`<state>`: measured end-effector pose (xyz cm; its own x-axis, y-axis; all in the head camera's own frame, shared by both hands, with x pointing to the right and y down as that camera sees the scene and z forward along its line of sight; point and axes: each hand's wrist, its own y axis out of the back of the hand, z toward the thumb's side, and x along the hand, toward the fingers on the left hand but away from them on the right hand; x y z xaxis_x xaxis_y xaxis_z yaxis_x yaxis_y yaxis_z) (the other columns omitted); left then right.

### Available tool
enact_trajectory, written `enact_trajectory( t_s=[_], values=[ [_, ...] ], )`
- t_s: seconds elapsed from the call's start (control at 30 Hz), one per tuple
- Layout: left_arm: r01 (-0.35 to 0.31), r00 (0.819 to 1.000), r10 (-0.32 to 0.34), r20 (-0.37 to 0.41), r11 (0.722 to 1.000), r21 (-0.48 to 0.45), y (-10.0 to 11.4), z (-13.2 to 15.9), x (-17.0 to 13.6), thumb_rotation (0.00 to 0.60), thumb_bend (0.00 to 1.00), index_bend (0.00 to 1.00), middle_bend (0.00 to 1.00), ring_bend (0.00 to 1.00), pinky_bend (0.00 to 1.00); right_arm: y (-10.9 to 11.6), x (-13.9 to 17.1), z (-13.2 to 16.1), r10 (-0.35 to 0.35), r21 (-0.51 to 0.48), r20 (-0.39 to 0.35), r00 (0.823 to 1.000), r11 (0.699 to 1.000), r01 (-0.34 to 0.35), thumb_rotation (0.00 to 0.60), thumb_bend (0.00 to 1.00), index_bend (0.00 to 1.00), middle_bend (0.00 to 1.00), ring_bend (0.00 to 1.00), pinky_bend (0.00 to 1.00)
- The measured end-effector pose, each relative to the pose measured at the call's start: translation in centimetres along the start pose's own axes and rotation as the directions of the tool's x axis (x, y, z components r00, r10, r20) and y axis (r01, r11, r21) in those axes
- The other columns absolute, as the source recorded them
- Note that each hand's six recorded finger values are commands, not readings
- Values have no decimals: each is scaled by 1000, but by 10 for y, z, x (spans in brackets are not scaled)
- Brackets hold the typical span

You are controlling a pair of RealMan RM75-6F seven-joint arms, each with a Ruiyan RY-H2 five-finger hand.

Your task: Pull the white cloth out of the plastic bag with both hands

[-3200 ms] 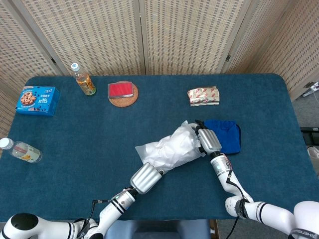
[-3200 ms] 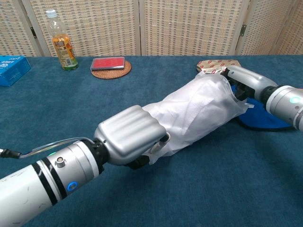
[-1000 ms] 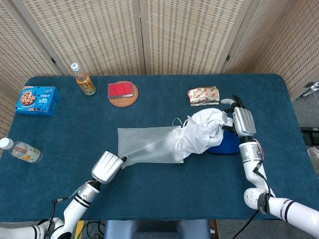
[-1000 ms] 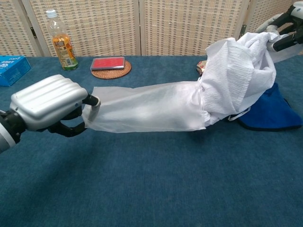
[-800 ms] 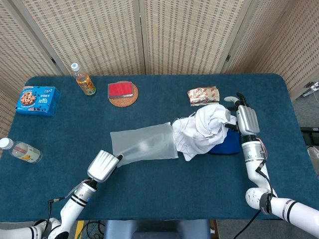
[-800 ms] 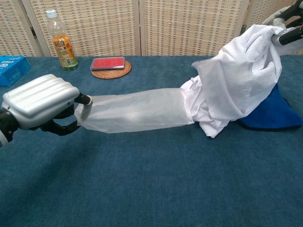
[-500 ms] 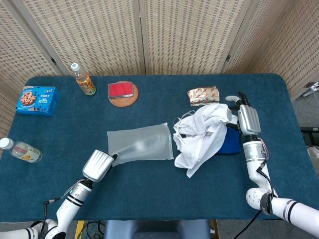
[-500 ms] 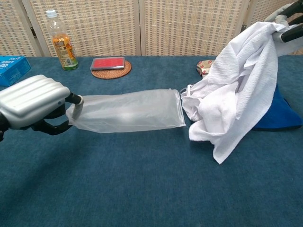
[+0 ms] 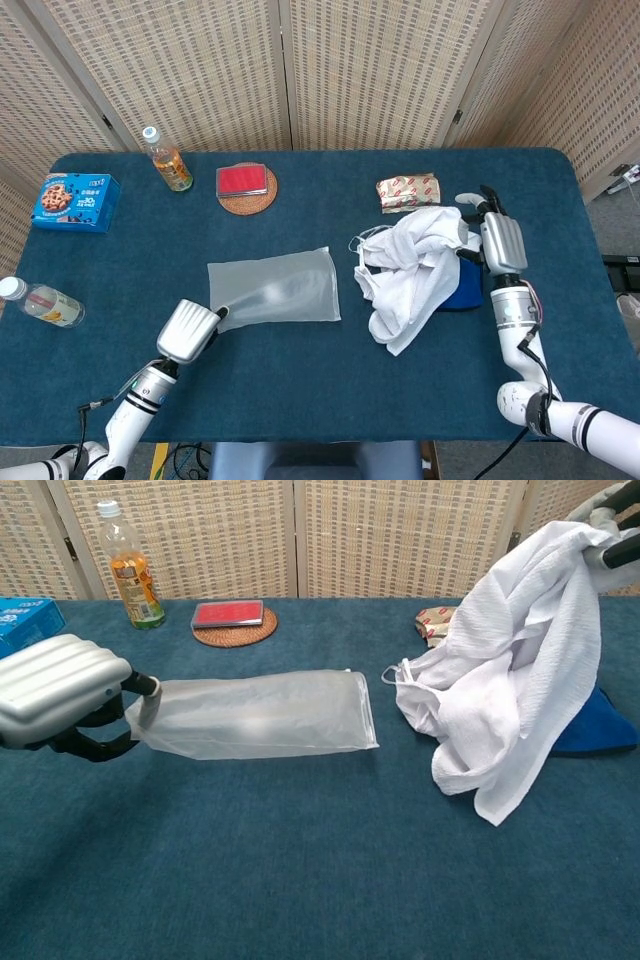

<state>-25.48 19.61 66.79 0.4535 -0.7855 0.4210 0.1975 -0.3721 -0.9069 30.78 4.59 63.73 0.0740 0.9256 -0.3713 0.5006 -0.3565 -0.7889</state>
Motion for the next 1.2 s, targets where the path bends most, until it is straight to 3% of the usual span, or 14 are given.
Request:
enact_trajectory(
  t_s=[0.17, 0.27, 0.33, 0.47, 0.83, 1.0, 1.2],
  values=[
    [-8, 1000, 8, 1, 1000, -21, 6, -2, 1, 600, 219, 239, 1000, 898, 1000, -5, 3, 5, 28, 34, -17, 999, 999, -27, 600, 74, 75, 238, 51, 214],
    [-9, 1000, 9, 3, 999, -32, 8, -4, 1, 600, 117, 139, 1000, 896, 1000, -6, 4, 9, 37, 52, -30, 999, 998, -36, 600, 12, 0, 237, 52, 214],
    [-13, 1000, 14, 4, 999, -40, 10, -4, 2, 600, 57, 119, 1000, 896, 1000, -5, 6, 13, 40, 63, -41, 998, 997, -37, 600, 1, 0, 237, 51, 214],
    [-31, 1000, 31, 0, 998, -50, 15, -7, 2, 600, 36, 132, 1000, 896, 1000, -2, 9, 18, 41, 79, -58, 997, 996, -36, 600, 0, 0, 237, 52, 214],
    [-111, 991, 98, -87, 979, -169, 44, -23, 1, 600, 36, 346, 988, 848, 1000, 17, 27, 25, 70, 184, -77, 995, 981, -55, 600, 0, 121, 235, 52, 214],
    [-128, 980, 95, -172, 973, -193, 59, -41, -3, 600, 36, 388, 816, 752, 985, 24, 41, 25, 96, 246, -80, 992, 966, -74, 600, 0, 150, 236, 52, 214],
    [-121, 955, 73, -287, 981, -153, 81, -73, -15, 600, 36, 401, 615, 629, 845, 32, 65, 22, 124, 317, -81, 989, 944, -93, 600, 0, 159, 236, 53, 214]
  ],
)
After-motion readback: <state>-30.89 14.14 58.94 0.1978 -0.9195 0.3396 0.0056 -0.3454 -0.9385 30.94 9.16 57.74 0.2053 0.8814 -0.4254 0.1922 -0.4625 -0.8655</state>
